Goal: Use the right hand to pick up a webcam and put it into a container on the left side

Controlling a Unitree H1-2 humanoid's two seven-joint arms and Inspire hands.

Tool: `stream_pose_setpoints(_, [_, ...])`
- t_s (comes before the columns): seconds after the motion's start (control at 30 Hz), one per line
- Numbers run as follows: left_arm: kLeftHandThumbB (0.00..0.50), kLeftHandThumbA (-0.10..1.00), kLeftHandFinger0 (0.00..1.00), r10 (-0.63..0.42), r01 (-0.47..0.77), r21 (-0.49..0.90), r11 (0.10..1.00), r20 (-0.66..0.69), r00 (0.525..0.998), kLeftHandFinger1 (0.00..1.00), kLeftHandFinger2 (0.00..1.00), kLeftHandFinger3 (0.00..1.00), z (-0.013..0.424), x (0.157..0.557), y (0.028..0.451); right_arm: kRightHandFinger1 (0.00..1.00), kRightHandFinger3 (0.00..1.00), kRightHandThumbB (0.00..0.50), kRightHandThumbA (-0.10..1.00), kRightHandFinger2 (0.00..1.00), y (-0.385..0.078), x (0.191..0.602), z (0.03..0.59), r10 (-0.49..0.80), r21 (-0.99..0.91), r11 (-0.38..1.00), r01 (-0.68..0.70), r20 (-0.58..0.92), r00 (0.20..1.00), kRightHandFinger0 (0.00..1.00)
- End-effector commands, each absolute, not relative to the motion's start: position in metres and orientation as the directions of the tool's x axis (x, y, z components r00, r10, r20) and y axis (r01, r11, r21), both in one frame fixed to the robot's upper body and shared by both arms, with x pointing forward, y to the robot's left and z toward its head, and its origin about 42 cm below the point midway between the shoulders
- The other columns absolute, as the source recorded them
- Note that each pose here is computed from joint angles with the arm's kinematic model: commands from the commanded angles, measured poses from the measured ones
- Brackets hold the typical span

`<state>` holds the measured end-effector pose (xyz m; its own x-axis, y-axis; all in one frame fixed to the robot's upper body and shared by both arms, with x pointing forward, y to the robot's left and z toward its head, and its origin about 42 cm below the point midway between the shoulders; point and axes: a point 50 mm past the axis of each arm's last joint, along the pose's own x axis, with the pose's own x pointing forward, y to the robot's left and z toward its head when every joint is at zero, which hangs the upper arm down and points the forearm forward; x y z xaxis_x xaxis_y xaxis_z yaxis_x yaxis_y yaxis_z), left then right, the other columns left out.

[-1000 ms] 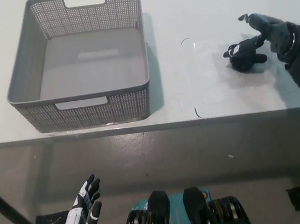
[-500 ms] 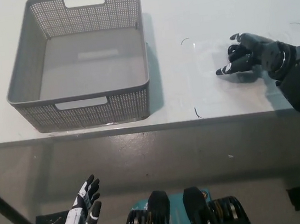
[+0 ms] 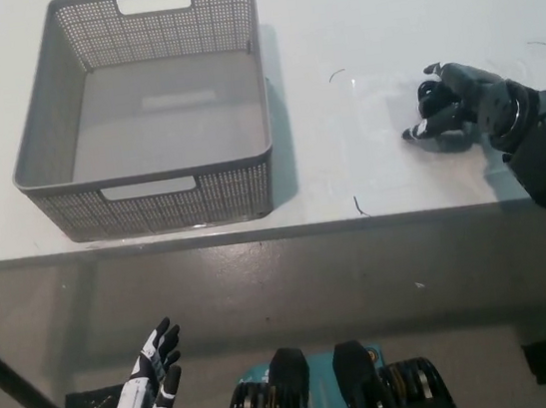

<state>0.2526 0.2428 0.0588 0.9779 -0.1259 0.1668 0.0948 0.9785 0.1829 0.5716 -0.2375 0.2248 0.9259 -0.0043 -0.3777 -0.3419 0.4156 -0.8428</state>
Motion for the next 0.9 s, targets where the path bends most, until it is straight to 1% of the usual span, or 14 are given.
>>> stream_pose_setpoints(0.0, [0.18, 0.92, 1.0, -0.113, 0.073, 0.179, 0.981, 0.221, 0.969, 1.0, 1.0, 1.0, 0.067, 0.257, 0.249, 1.0, 1.0, 0.293, 0.24, 1.0, -0.245, 0.572, 0.228, -0.06, -0.859, 0.387, -0.335, -0.386, 0.921, 1.0])
stream_pose_setpoints(0.03, [0.178, 0.92, 1.0, -0.112, 0.071, 0.183, 0.981, 0.223, 0.968, 1.0, 1.0, 1.0, 0.067, 0.258, 0.249, 1.0, 0.98, 0.262, 0.04, 1.0, -0.246, 0.572, 0.228, -0.062, -0.86, 0.391, -0.329, -0.381, 0.922, 0.99])
stream_pose_setpoints(0.07, [0.178, 0.92, 1.0, -0.111, 0.071, 0.181, 0.981, 0.223, 0.968, 1.0, 1.0, 1.0, 0.067, 0.258, 0.249, 0.84, 0.89, 0.231, -0.07, 0.87, -0.248, 0.572, 0.228, -0.07, -0.871, 0.372, -0.32, -0.37, 0.926, 0.77])
stream_pose_setpoints(0.13, [0.179, 0.92, 1.0, -0.111, 0.069, 0.182, 0.981, 0.227, 0.968, 1.0, 1.0, 1.0, 0.068, 0.26, 0.249, 0.3, 0.95, 0.17, -0.1, 0.47, -0.251, 0.573, 0.23, -0.086, -0.903, 0.316, -0.292, -0.334, 0.939, 0.15])
stream_pose_setpoints(0.17, [0.171, 0.92, 1.0, -0.111, 0.068, 0.186, 0.98, 0.231, 0.967, 1.0, 1.0, 1.0, 0.069, 0.261, 0.249, 0.27, 0.92, 0.146, -0.1, 0.46, -0.252, 0.573, 0.232, -0.095, -0.916, 0.291, -0.277, -0.316, 0.944, 0.08])
stream_pose_setpoints(0.23, [0.172, 0.92, 1.0, -0.111, 0.067, 0.186, 0.98, 0.236, 0.965, 1.0, 1.0, 1.0, 0.07, 0.263, 0.249, 0.33, 0.84, 0.147, -0.1, 0.47, -0.252, 0.575, 0.236, -0.096, -0.923, 0.284, -0.259, -0.296, 0.95, 0.09])
stream_pose_setpoints(0.3, [0.181, 0.92, 1.0, -0.111, 0.069, 0.179, 0.982, 0.241, 0.964, 1.0, 1.0, 1.0, 0.072, 0.265, 0.25, 0.38, 0.6, 0.155, -0.1, 0.47, -0.252, 0.576, 0.241, -0.087, -0.93, 0.289, -0.227, -0.262, 0.961, 0.11])
stream_pose_setpoints(0.37, [0.19, 0.93, 1.0, -0.109, 0.068, 0.173, 0.983, 0.242, 0.964, 1.0, 1.0, 1.0, 0.073, 0.266, 0.25, 0.48, 0.52, 0.157, -0.1, 0.56, -0.253, 0.577, 0.243, -0.085, -0.931, 0.298, -0.208, -0.244, 0.966, 0.13])
stream_pose_setpoints(0.47, [0.197, 0.93, 1.0, -0.108, 0.066, 0.171, 0.983, 0.25, 0.962, 1.0, 1.0, 1.0, 0.074, 0.268, 0.248, 0.63, 0.39, 0.165, -0.1, 0.86, -0.254, 0.579, 0.248, -0.077, -0.93, 0.319, -0.184, -0.219, 0.973, 0.11])
stream_pose_setpoints(0.53, [0.196, 0.94, 1.0, -0.109, 0.065, 0.174, 0.983, 0.254, 0.961, 1.0, 1.0, 1.0, 0.075, 0.269, 0.248, 0.64, 0.47, 0.167, -0.1, 0.91, -0.255, 0.58, 0.251, -0.075, -0.923, 0.343, -0.173, -0.21, 0.975, 0.12])
stream_pose_setpoints(0.63, [0.204, 0.94, 1.0, -0.104, 0.059, 0.178, 0.982, 0.258, 0.961, 1.0, 1.0, 1.0, 0.077, 0.271, 0.248, 0.54, 0.42, 0.177, -0.1, 0.82, -0.255, 0.581, 0.257, -0.072, -0.914, 0.383, -0.134, -0.174, 0.982, 0.06])
stream_pose_setpoints(0.7, [0.208, 0.95, 1.0, -0.101, 0.054, 0.179, 0.982, 0.26, 0.96, 1.0, 1.0, 1.0, 0.077, 0.272, 0.248, 0.57, 0.56, 0.184, -0.1, 0.91, -0.255, 0.582, 0.261, -0.077, -0.901, 0.423, -0.095, -0.14, 0.987, 0.05])
stream_pose_setpoints(0.77, [0.206, 0.95, 1.0, -0.098, 0.052, 0.179, 0.983, 0.259, 0.961, 1.0, 1.0, 1.0, 0.077, 0.271, 0.248, 0.52, 0.69, 0.188, -0.1, 0.83, -0.255, 0.583, 0.265, -0.078, -0.897, 0.436, -0.075, -0.12, 0.99, 0.07])
stream_pose_setpoints(0.87, [0.203, 0.96, 1.0, -0.104, 0.057, 0.188, 0.981, 0.251, 0.962, 1.0, 1.0, 1.0, 0.077, 0.271, 0.248, 0.39, 0.63, 0.209, -0.1, 0.66, -0.253, 0.588, 0.284, -0.085, -0.881, 0.473, -0.005, -0.051, 0.995, 0.01])
